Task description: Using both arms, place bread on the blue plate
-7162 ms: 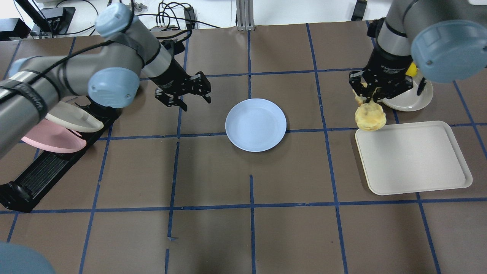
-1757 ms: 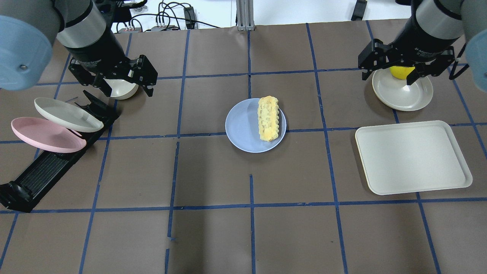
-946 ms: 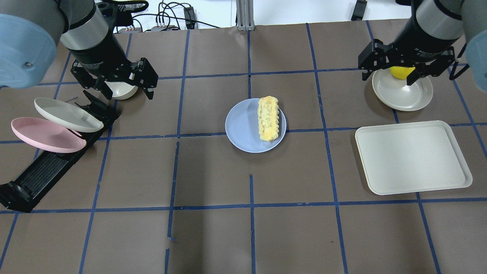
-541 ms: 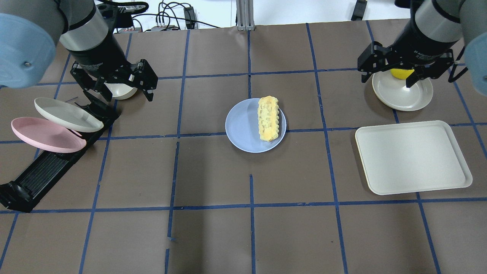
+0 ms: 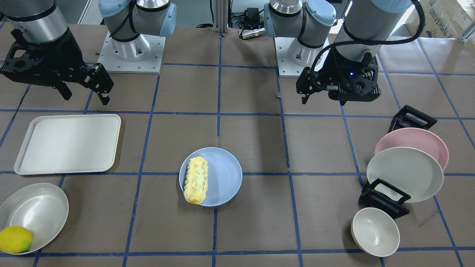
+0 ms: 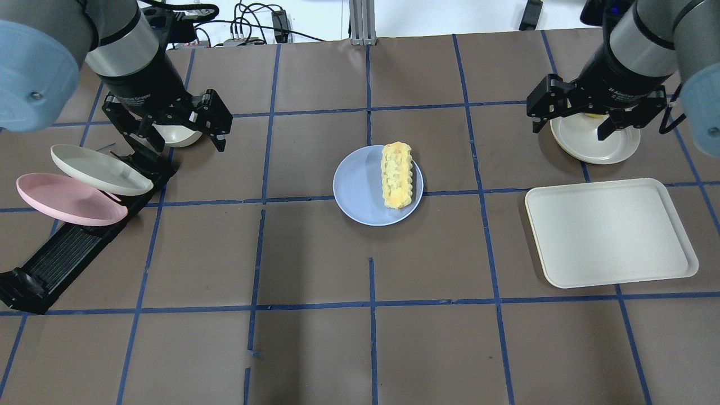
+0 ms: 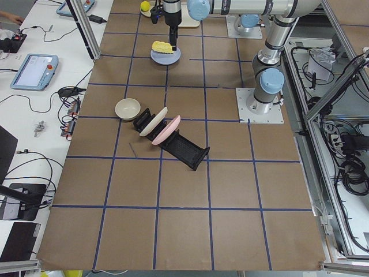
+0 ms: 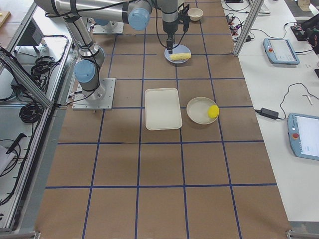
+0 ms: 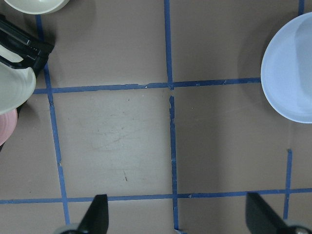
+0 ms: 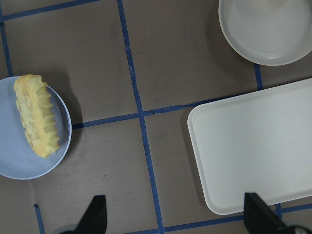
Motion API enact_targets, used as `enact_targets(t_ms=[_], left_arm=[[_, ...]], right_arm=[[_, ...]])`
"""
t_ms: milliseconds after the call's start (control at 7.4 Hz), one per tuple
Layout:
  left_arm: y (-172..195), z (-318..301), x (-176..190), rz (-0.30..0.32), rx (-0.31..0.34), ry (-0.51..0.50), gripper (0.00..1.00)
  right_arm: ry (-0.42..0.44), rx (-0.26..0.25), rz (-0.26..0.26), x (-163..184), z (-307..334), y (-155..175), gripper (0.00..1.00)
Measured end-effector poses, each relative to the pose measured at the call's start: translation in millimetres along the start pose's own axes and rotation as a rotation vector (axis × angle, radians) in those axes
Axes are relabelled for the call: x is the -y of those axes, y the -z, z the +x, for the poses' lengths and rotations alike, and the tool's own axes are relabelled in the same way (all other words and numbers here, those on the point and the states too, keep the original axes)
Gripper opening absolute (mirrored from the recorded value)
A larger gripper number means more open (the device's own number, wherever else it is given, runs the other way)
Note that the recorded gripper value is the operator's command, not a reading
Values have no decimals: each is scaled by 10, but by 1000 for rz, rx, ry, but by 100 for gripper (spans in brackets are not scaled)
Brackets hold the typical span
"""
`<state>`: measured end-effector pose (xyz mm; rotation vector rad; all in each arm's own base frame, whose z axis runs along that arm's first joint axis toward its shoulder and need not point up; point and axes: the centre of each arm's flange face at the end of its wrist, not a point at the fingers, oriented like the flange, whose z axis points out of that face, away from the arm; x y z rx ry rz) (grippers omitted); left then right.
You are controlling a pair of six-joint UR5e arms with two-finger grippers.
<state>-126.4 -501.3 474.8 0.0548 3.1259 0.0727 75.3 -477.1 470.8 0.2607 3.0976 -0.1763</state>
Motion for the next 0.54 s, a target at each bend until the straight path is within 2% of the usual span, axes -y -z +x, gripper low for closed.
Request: enact_targets(t_ms=[541], left_arm=[[64, 0, -24, 16, 1, 0, 100]], right_arm=[[-3, 2, 2, -13, -2, -11, 100]])
